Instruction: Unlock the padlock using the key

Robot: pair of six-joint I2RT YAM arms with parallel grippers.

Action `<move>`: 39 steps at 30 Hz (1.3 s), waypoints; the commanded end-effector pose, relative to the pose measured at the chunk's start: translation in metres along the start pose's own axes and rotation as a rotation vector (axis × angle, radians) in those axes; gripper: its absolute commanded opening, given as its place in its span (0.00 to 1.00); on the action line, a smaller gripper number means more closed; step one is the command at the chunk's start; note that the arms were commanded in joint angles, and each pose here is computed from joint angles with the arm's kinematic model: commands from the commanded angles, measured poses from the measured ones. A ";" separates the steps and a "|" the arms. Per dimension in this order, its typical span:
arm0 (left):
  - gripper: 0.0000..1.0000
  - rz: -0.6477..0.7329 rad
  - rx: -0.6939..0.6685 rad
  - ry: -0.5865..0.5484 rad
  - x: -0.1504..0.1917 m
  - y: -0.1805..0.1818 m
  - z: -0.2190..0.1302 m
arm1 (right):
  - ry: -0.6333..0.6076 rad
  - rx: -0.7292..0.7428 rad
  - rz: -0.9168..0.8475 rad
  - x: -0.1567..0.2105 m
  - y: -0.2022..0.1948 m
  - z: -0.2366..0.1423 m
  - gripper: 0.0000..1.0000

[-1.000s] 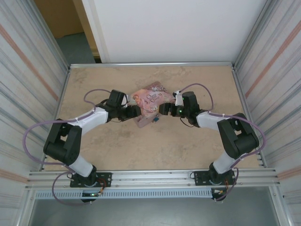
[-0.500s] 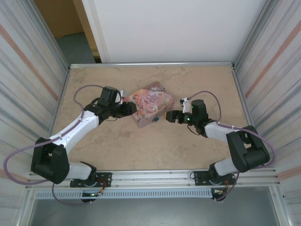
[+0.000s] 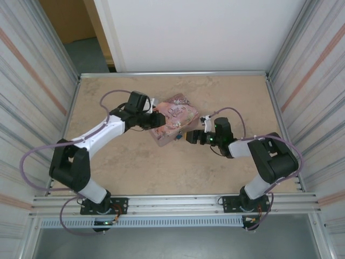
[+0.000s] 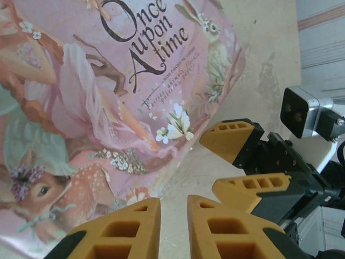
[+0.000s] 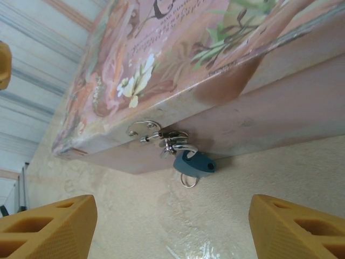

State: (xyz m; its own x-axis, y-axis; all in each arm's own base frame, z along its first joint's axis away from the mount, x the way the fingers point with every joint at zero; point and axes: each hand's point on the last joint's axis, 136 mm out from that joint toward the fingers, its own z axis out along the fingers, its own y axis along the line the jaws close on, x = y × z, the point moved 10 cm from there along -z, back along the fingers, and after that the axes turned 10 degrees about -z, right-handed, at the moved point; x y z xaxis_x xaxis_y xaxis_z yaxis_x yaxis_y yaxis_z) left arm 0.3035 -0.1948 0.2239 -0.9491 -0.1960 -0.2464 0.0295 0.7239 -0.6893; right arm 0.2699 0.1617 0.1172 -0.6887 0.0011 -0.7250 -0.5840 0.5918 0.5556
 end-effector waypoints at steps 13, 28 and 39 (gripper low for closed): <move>0.15 -0.023 -0.041 0.086 0.000 0.018 0.033 | -0.035 -0.031 -0.098 -0.004 0.001 0.037 0.64; 0.13 -0.040 -0.088 0.108 0.005 0.030 0.042 | -0.011 -0.089 -0.115 -0.004 -0.001 0.050 0.50; 0.13 -0.046 -0.101 0.114 0.006 0.033 0.044 | 0.002 -0.140 -0.130 -0.001 0.004 0.052 0.43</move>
State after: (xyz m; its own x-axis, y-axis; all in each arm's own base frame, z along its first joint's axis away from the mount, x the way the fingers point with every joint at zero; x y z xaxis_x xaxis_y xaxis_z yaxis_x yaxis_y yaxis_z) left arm 0.3157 -0.2018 0.1813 -0.9723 -0.1781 -0.1512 -0.0381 0.7594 -0.6495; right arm 0.2870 0.1993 0.0942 -0.6431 -0.0604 -0.7634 -0.6768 0.5113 0.5296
